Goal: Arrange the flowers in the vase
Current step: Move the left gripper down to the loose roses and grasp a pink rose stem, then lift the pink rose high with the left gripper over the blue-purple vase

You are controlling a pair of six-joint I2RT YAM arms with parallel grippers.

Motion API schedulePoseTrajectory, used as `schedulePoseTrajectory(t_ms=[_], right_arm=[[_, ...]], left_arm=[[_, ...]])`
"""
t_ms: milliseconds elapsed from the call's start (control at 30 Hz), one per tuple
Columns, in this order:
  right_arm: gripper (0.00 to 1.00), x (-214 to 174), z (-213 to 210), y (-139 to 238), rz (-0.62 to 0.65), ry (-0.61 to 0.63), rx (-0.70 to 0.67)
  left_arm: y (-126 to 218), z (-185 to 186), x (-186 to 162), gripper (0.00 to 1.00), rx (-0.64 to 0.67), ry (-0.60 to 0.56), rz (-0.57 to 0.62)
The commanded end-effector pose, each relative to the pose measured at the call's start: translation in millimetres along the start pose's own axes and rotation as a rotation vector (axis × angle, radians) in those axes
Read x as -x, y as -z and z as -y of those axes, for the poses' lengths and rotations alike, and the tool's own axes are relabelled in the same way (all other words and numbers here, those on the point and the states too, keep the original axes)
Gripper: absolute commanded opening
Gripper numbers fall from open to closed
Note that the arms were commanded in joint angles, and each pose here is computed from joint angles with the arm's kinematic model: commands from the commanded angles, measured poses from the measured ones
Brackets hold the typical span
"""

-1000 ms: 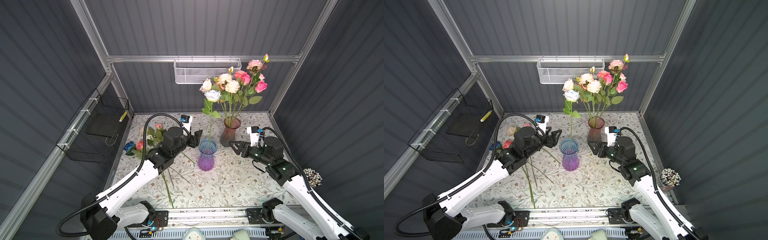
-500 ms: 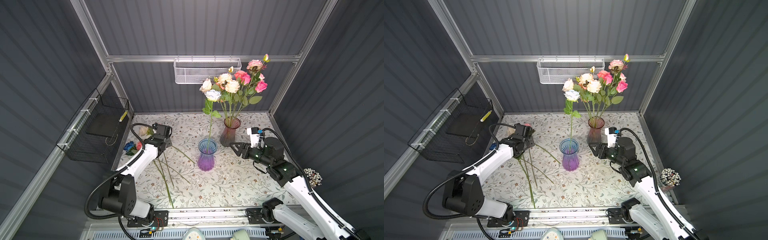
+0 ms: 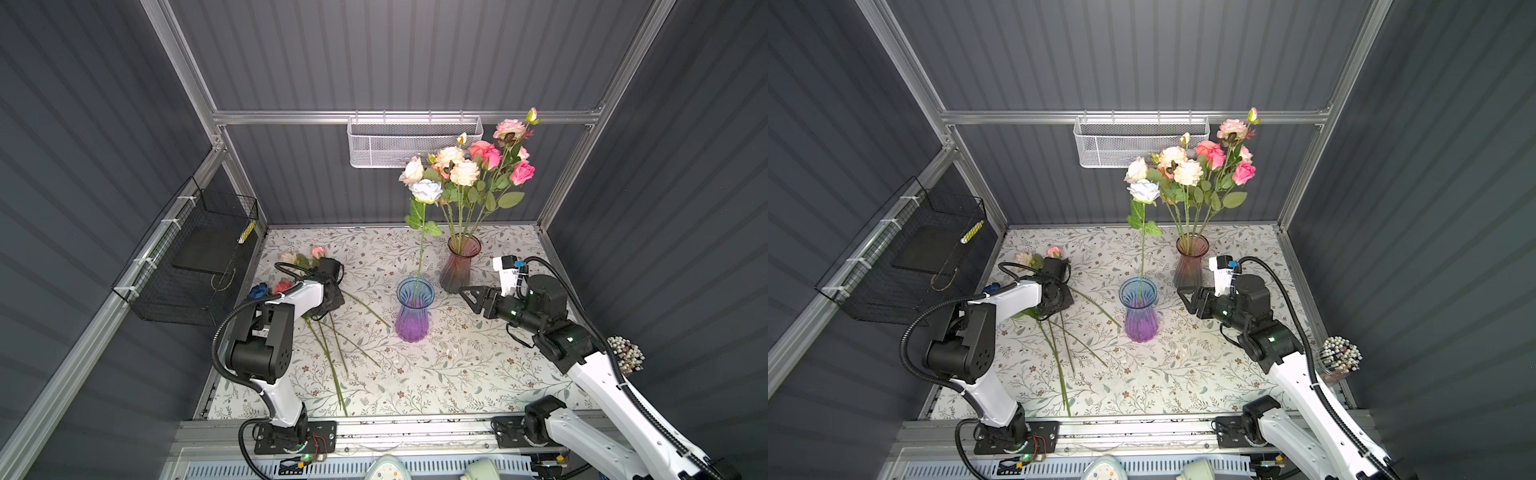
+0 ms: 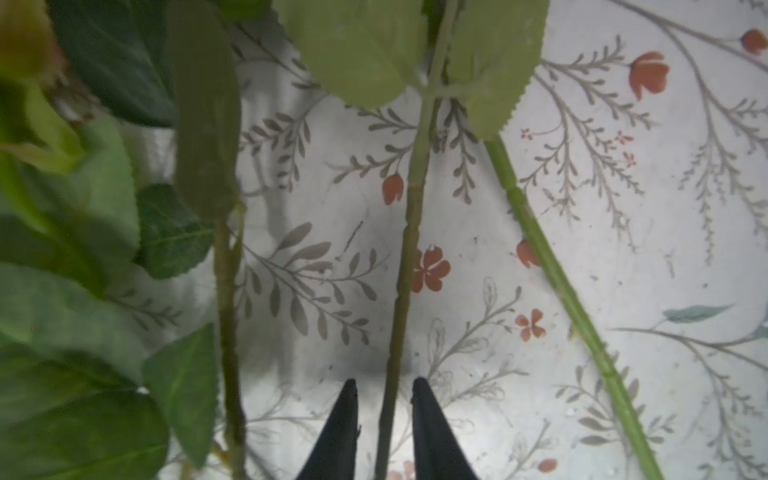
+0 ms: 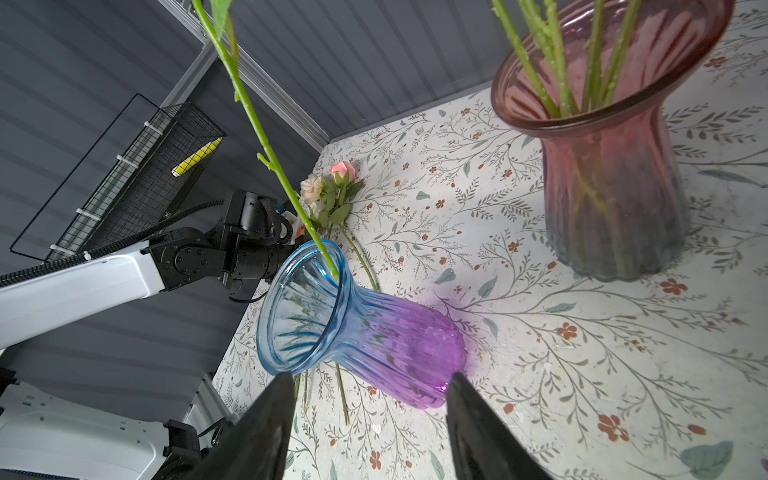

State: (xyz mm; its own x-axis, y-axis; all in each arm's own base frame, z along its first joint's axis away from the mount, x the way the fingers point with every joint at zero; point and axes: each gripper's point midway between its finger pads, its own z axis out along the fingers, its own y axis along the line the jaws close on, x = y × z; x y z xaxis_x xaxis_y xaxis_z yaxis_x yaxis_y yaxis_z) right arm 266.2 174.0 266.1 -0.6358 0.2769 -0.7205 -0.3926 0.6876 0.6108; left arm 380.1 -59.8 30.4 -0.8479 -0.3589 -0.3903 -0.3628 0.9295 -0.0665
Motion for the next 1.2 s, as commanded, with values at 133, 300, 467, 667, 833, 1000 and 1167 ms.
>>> schedulePoseTrajectory(t_ms=[133, 300, 467, 667, 833, 1000, 1167], right_arm=[[0.6, -4, -1, -1, -0.018, 0.023, 0.005], [0.61, 6, -1, 6, 0.012, 0.065, -0.032], [0.61, 4, -4, 5, 0.009, 0.042, -0.007], [0.61, 2, -12, 4, 0.002, 0.031, 0.045], [0.62, -26, -39, 5, -0.111, 0.094, 0.252], [0.64, -37, -51, 6, -0.127, 0.058, 0.377], [0.66, -29, -33, -2, -0.052, 0.02, 0.29]], left_arm=[[33, 36, 13, 0.0, -0.189, -0.01, -0.017], [86, 47, 34, 0.0, -0.275, -0.025, 0.049], [128, 54, 45, 0.0, -0.358, -0.034, 0.11], [185, 79, 63, 0.0, -0.574, -0.093, 0.267], [249, 87, 86, 0.0, -0.709, -0.158, 0.554], [317, 90, 92, 0.0, -0.889, -0.186, 0.841], [376, 99, 87, 0.0, -1.042, -0.243, 1.004]])
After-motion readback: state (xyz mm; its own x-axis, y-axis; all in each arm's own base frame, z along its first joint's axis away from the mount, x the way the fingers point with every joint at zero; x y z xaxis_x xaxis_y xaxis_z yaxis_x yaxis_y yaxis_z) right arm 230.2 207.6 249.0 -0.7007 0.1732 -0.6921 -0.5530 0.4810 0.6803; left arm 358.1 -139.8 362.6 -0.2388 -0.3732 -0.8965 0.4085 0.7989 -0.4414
